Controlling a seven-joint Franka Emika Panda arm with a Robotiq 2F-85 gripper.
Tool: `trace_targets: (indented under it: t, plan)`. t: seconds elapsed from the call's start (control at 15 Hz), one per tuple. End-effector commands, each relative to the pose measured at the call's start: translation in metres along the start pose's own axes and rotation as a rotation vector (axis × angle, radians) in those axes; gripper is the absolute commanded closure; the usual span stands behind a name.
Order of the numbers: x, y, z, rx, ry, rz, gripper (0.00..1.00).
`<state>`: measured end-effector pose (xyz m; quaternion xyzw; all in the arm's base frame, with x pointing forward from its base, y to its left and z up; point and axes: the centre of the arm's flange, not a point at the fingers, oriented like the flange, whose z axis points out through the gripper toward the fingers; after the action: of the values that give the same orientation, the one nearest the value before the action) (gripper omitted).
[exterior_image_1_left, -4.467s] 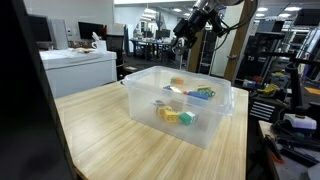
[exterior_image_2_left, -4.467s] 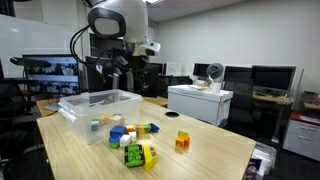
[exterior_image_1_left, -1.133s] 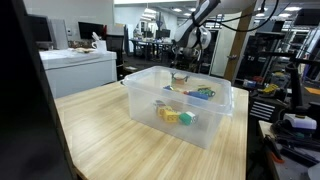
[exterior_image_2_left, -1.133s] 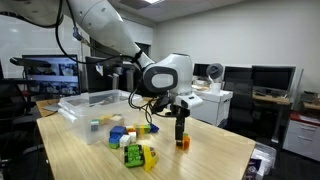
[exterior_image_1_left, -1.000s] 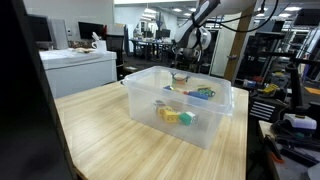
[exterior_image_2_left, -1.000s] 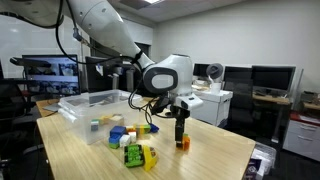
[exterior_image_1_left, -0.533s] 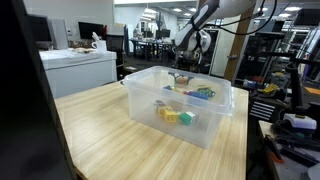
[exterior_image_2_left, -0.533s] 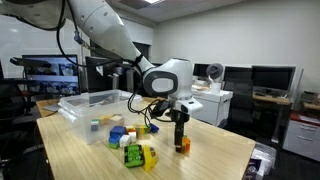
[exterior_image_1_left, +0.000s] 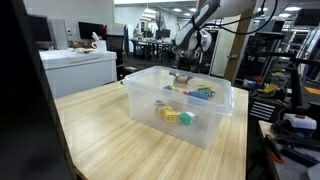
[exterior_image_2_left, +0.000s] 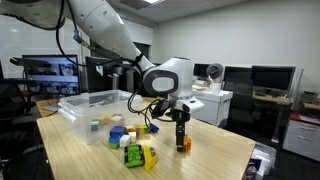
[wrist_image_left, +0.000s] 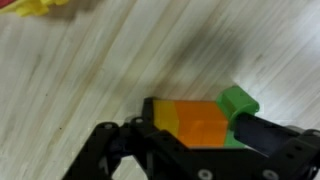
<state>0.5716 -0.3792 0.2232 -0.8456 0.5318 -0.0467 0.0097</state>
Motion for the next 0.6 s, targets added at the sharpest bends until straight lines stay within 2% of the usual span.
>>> trace_targets:
  t: [0.0,0.27,0.33,0.4,0.53]
  plan:
    - [-0.008,0.008,-0.004,-0.008,-0.006,-0.068,0.53]
    - [-0.012,0.006,-0.017,0.011,-0.006,-0.121,0.81]
    - [-0.013,0.005,-0.021,0.014,-0.006,-0.137,0.38]
    - [-0.014,0.003,-0.024,0.018,-0.005,-0.147,0.42]
    - [-0.014,0.000,-0.033,0.024,0.002,-0.159,0.36]
